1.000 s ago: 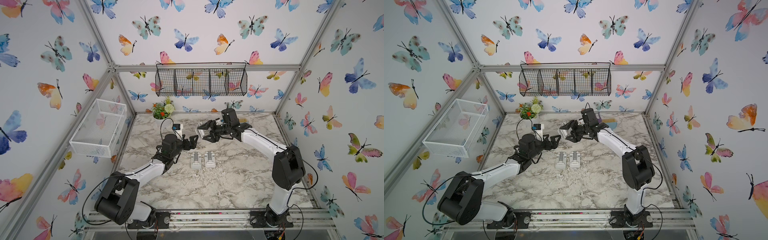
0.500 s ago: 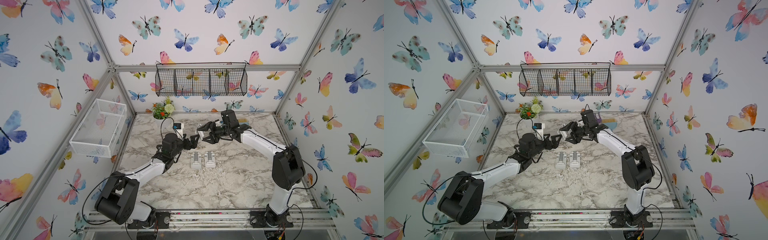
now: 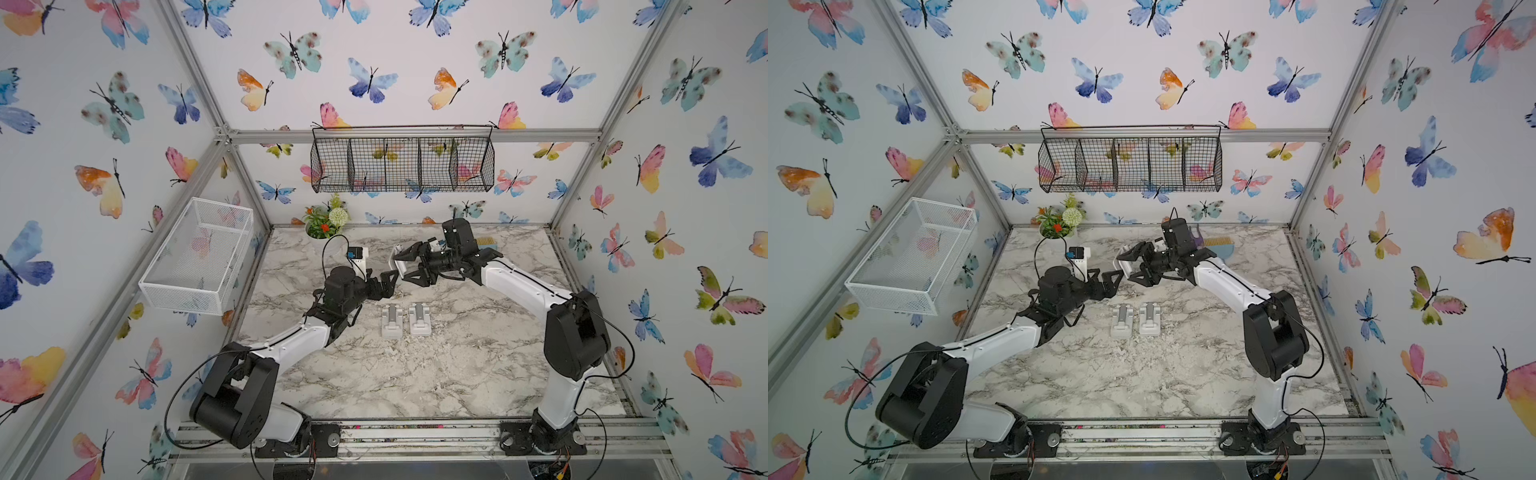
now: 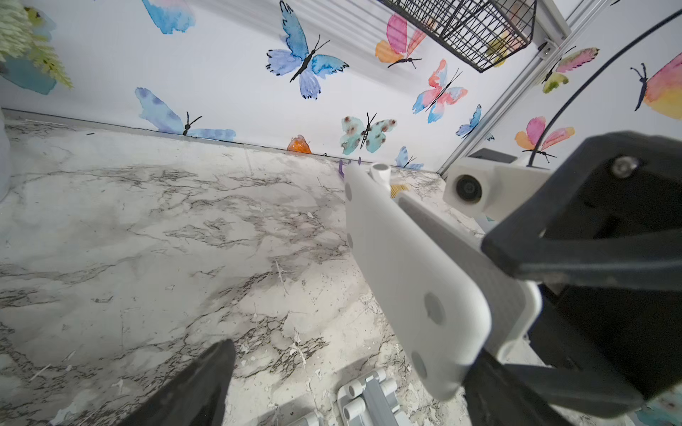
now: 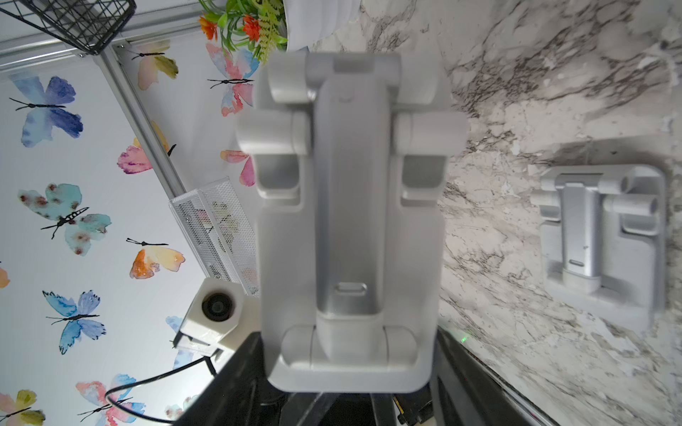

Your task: Open the phone stand

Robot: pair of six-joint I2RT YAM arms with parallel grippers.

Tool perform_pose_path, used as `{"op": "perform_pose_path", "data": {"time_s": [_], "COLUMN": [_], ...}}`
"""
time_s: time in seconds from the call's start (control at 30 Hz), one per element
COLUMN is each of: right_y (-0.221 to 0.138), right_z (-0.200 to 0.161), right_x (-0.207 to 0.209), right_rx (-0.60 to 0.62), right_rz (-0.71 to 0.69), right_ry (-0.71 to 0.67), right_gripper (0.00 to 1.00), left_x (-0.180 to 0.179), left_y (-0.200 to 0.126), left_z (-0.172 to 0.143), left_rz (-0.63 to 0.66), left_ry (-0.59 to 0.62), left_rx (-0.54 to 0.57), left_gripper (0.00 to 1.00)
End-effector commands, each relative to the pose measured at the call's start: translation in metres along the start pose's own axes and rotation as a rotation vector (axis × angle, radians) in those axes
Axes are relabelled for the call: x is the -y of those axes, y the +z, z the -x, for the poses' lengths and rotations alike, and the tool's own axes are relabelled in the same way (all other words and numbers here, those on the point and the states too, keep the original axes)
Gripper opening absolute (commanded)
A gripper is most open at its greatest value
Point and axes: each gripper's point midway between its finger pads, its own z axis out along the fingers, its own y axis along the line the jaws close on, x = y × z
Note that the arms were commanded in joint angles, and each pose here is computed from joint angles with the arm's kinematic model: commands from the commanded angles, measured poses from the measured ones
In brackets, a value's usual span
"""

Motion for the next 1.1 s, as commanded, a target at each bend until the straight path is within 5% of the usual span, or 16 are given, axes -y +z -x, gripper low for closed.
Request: {"op": "perform_pose_path", "data": {"time_s": [0.0,0.27,0.33,0.47,0.63,0.77,0.93,1.07], "right_y": [0.002,0.006,0.007,0.011,0.016,0.019,0.018,0.02], "right_z": [-0.011,-0.023,-0.027,-0.025,-0.018,-0.015,-0.006,-0.002], "right_x": [-0.013,-0.018,-0.016,-0.014,-0.021,-0.024,-0.028,-0.028], "right_rx": [-0.037,-0.061,-0.067,-0.06,-0.058,-0.057,-0.01,0.004], "right_rz": [0.043,0.057,0.055,0.063,0.074,0.078,0.052,0.05], "right_ry": [-0.043,-0.044,-0.044,-0.036,-0.053,-0.07,-0.121,-0.13], "right_gripper": [0.34,0.34,0.34,0.34,0.33,0.35,0.74,0.74], "left_x": [0.003,0.0,0.006,0.022,0.035,0.035,0.033,0.033], "left_y": [0.005,0.012,0.014,0.016,0.01,0.001,-0.007,-0.01], "left_z": [0.014,0.024,0.028,0.032,0.027,0.021,0.02,0.019], "left_rz": [-0.009,0.009,-0.018,-0.096,-0.168,-0.169,-0.147,-0.142], "left_ry": [0.021,0.008,0.008,0.008,-0.001,-0.005,0.0,-0.001], "left_rx": [0.031,0.061,0.07,0.06,0.03,0.018,0.013,0.009], "left_gripper": [0.98,0.99,0.85,0.29,0.0,0.0,0.0,0.0]}}
